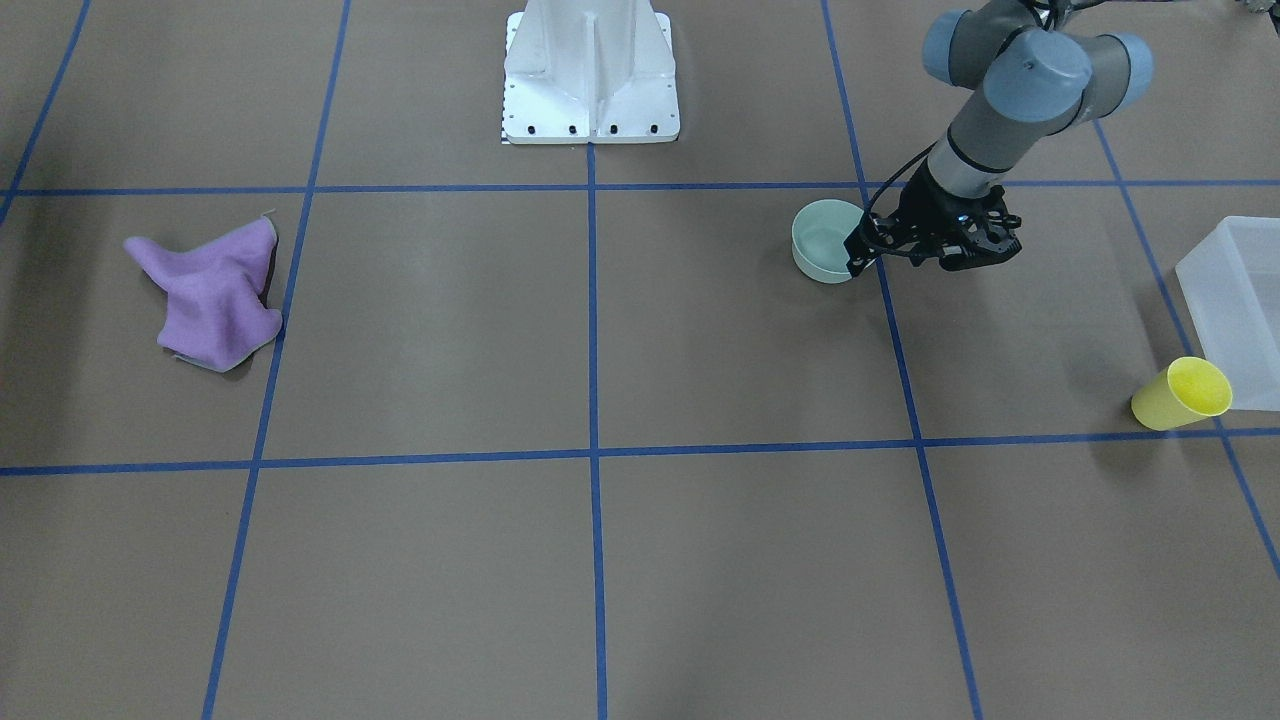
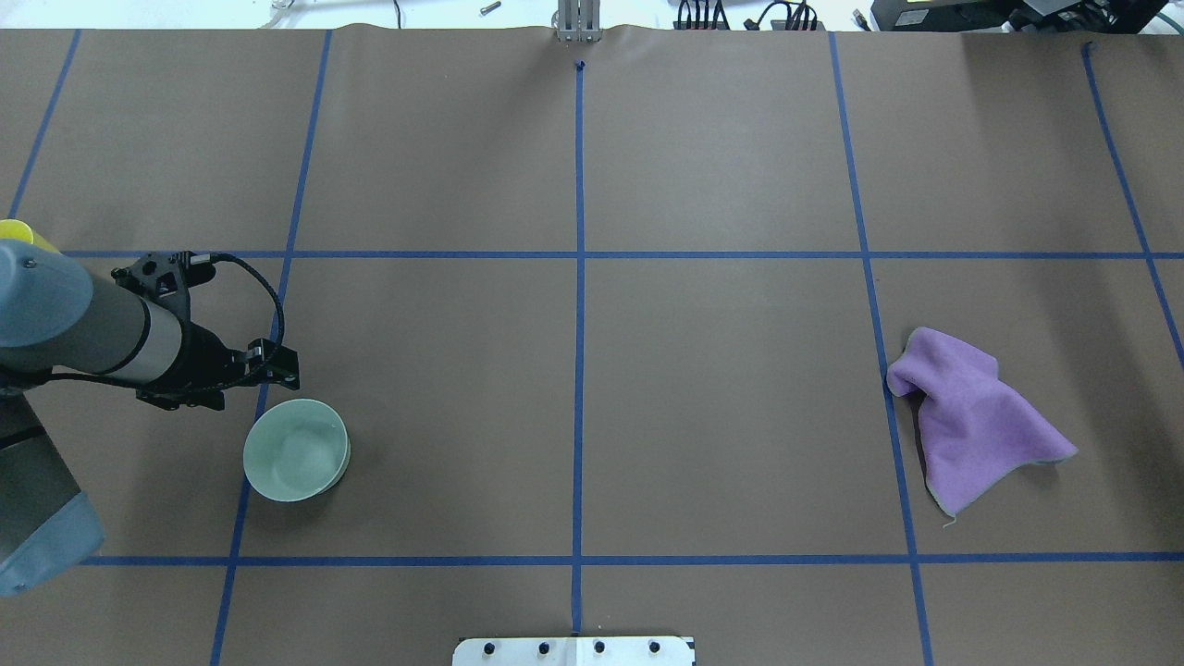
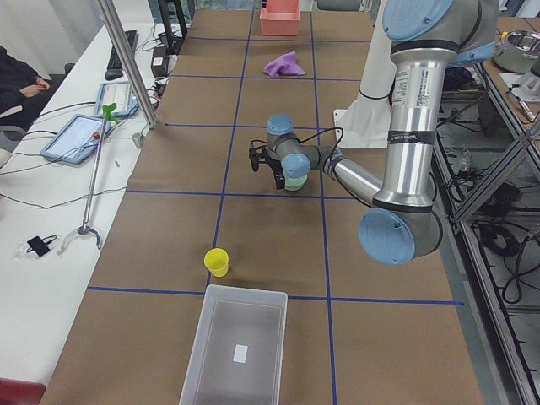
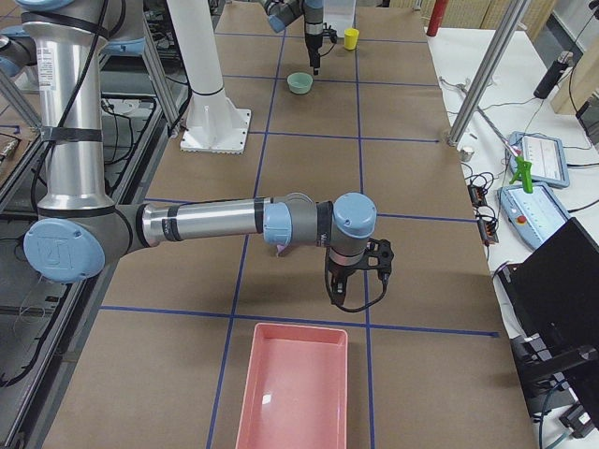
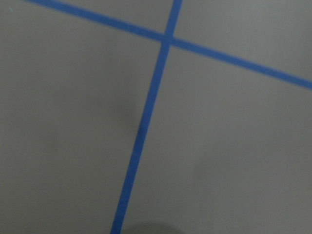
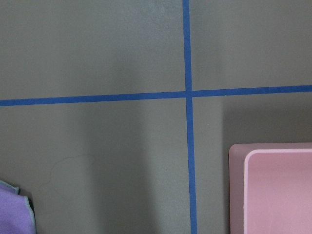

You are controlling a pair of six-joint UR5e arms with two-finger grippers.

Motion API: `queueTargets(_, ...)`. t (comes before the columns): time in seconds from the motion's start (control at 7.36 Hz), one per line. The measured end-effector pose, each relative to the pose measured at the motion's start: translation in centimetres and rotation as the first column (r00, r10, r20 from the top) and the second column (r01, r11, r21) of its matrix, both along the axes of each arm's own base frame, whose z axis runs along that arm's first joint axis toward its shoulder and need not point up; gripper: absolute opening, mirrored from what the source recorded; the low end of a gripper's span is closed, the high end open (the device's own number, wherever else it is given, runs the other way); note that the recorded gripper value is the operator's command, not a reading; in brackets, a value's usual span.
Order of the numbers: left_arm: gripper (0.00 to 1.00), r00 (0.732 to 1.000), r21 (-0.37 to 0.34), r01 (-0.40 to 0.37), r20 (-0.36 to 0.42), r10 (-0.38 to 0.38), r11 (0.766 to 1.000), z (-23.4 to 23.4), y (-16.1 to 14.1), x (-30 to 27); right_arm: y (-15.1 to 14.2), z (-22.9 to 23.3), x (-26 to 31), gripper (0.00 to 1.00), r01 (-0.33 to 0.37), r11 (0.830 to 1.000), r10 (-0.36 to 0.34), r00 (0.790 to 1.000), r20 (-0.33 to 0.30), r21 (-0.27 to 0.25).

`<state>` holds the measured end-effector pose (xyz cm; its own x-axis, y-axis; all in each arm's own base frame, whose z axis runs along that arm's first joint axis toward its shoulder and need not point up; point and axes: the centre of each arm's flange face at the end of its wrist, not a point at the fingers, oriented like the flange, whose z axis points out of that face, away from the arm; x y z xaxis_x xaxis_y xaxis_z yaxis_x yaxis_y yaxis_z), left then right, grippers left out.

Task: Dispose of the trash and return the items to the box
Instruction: 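Reach the left gripper to the pale green bowl and grasp its rim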

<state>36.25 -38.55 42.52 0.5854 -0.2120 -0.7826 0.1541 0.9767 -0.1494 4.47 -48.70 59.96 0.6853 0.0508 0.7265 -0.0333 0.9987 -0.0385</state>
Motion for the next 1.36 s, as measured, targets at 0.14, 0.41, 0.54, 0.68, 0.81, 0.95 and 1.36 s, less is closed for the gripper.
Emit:
queueTargets(0.14, 0.98, 1.0, -0.002, -0.022, 0.005, 0.022, 1.0, 0.3, 1.0, 0.8, -0.1, -0.2, -0.4, 1.0, 0.001, 1.0, -0.001, 1.0, 0.003, -0.004)
queueTargets(0.41, 0.74, 0.999, -0.007, -0.046, 0.014, 0.047, 0.999, 0.8, 2.1, 1.5, -0.3, -0.8, -1.3, 1.0, -0.003, 1.0, 0.003, 1.0, 0.005, -0.014)
queueTargets(0.54, 0.33, 0.998, -0.009, -0.053, 0.017, 0.054, 0.999, 1.1, 2.4, 1.6, -0.4, -1.1, -1.5, 1.0, -0.003, 1.0, 0.003, 1.0, 0.006, -0.015)
queueTargets(0.68, 0.07, 0.998, -0.01, -0.057, 0.019, 0.058, 0.998, 1.4, 2.7, 1.6, -0.4, -1.3, -1.7, 1.0, -0.002, 1.0, 0.002, 1.0, 0.007, -0.014)
queueTargets(0.81, 0.0, 0.998, -0.01, -0.06, 0.019, 0.06, 0.998, 1.6, 2.8, 1.5, -0.4, -1.4, -1.9, 1.0, 0.0, 1.0, 0.0, 1.0, 0.007, -0.014)
queueTargets(0.95, 0.0, 0.998, -0.011, -0.061, 0.018, 0.061, 0.998, 1.6, 2.9, 1.6, -0.4, -1.5, -2.0, 1.0, 0.002, 1.0, -0.002, 1.0, 0.009, -0.013)
queueTargets(1.36, 0.0, 0.999, -0.017, -0.05, -0.015, 0.05, 0.999, 0.0, 3.2, 1.4, -0.4, -2.0, -2.6, 1.0, 0.012, 1.0, -0.012, 1.0, 0.026, -0.006)
